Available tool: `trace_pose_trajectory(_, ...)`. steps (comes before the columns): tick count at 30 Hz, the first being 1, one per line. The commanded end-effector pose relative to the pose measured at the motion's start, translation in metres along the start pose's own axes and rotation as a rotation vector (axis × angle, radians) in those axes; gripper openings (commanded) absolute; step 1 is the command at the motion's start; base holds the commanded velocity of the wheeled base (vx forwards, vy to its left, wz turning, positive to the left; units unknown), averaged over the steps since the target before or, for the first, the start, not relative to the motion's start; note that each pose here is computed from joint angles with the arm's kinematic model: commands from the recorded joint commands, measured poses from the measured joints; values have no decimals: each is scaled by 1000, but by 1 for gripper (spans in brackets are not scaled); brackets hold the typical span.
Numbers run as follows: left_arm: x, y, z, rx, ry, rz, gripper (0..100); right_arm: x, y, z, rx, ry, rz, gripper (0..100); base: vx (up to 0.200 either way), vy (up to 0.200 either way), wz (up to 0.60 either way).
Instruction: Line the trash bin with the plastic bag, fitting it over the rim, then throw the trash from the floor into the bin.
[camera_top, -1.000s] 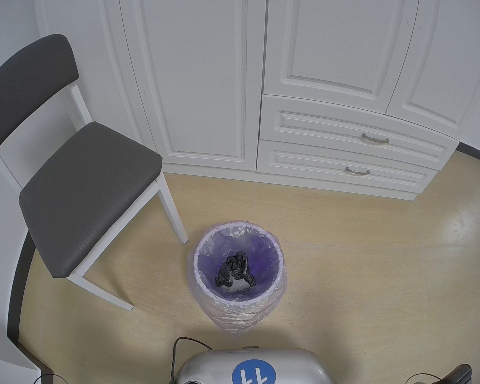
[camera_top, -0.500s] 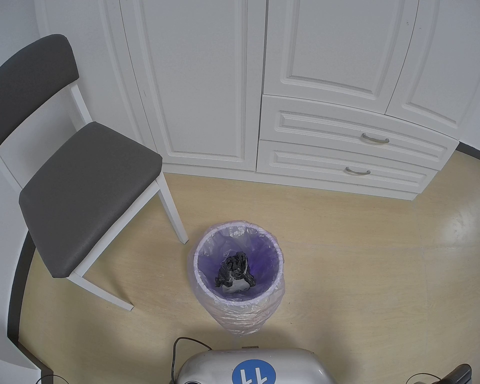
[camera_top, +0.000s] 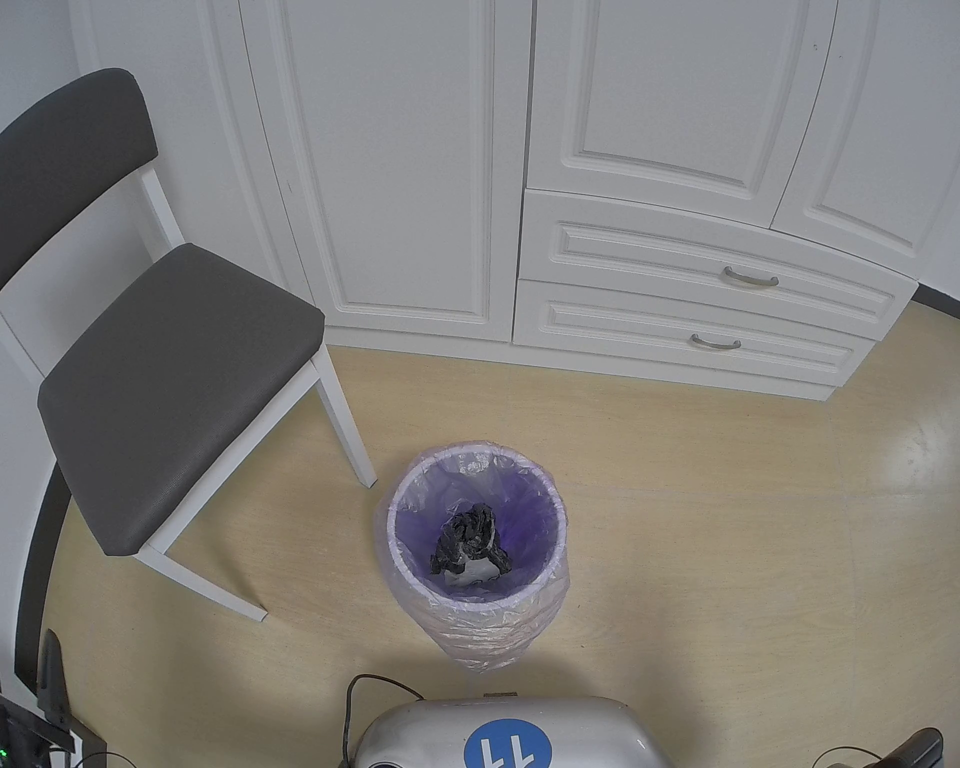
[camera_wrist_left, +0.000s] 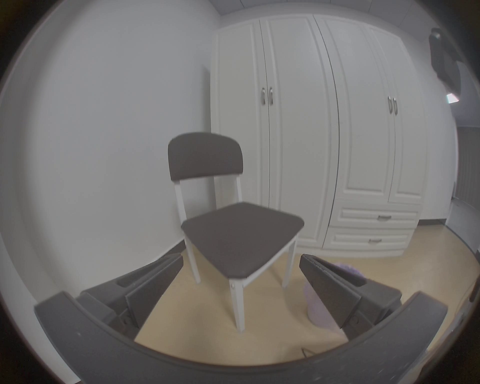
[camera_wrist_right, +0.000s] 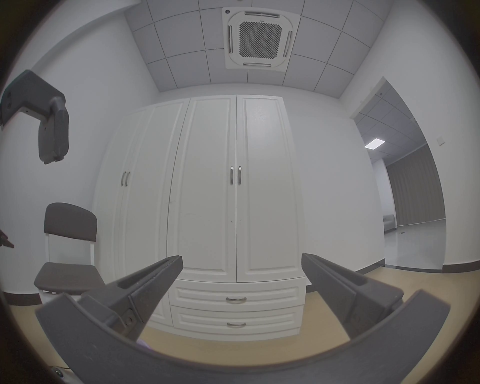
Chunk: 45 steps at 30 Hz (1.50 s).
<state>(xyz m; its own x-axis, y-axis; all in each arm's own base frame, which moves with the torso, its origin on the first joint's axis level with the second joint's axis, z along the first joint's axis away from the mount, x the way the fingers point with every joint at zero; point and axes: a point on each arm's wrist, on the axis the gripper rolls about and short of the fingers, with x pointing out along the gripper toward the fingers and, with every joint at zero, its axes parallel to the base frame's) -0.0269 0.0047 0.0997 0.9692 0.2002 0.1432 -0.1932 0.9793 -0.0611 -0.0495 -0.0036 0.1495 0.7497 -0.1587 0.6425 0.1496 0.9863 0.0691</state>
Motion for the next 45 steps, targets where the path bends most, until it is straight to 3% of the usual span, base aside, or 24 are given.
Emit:
trace_pose_trajectory(1, 1, 0, -17, 12, 82, 4, 100, -4, 0, -8, -8, 14, -4, 100, 0, 0, 0)
trace_pose_trajectory(15, 1, 0, -19, 9, 101, -12, 100, -5, 0, -27, -34, 196, 15, 100, 0, 0, 0)
trace_pose_trajectory(23, 1, 0, -20, -60, 101, -9, 100, -11, 0, -47, -63, 395, 24, 100, 0, 0, 0)
trace_pose_trajectory(36, 1, 0, -19, -34, 99, -18, 100, -23, 0, -68, -92, 629, 60, 100, 0, 0, 0)
trace_pose_trajectory(45, 0, -3, -21, -10, 113, -132, 100, -24, 3, -69, -54, 642, 170, 100, 0, 0, 0)
